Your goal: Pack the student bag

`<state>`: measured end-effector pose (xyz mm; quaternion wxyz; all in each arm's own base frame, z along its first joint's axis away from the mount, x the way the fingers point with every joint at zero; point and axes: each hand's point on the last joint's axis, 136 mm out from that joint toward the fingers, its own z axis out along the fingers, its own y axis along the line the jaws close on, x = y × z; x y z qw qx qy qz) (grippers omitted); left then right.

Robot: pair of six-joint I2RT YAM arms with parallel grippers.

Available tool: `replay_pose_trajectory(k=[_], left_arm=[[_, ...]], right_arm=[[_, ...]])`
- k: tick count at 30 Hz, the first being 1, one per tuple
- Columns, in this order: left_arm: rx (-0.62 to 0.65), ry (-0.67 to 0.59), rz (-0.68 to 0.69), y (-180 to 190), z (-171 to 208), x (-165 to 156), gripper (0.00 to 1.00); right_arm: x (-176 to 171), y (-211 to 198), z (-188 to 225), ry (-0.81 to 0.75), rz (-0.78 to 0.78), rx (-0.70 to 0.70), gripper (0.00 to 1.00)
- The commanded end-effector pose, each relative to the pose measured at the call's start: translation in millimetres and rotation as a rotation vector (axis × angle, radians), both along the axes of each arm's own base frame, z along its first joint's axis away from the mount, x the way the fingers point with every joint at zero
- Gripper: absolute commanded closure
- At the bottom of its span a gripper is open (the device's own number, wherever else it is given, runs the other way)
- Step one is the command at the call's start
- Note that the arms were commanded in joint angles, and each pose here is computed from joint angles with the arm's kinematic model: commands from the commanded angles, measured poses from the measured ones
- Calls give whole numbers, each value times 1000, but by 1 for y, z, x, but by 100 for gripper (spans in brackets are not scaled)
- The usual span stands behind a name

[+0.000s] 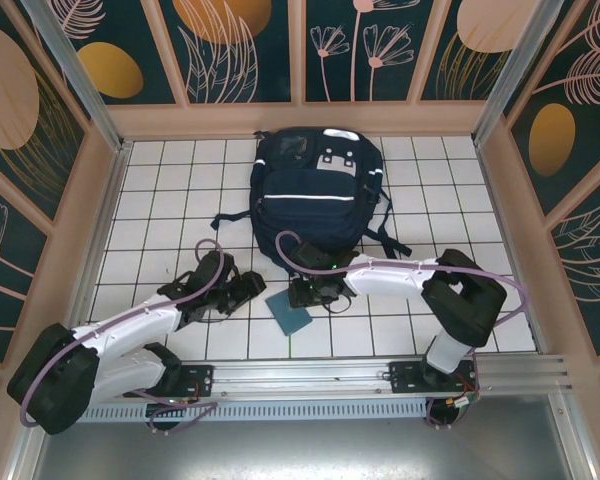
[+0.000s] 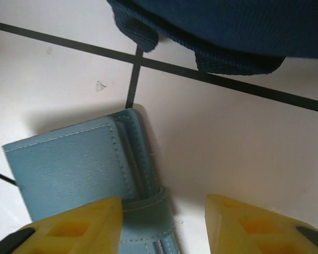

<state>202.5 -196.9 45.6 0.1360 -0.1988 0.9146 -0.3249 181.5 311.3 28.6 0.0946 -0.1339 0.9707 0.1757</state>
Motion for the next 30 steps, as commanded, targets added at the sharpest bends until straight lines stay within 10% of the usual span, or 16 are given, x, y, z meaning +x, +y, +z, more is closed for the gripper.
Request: replay_pose_trajectory(k=[1, 17, 30], left_arm=[[-119, 26, 8, -20, 6, -9, 41], [-209, 89, -60, -61, -9, -21, 52], [-72, 12, -49, -52, 2, -4, 96]], right_arm=[[-7, 1, -10, 35, -9, 13, 55], [-12, 4, -20, 123, -36, 137, 62], [6, 2, 16, 56, -58, 216, 58]])
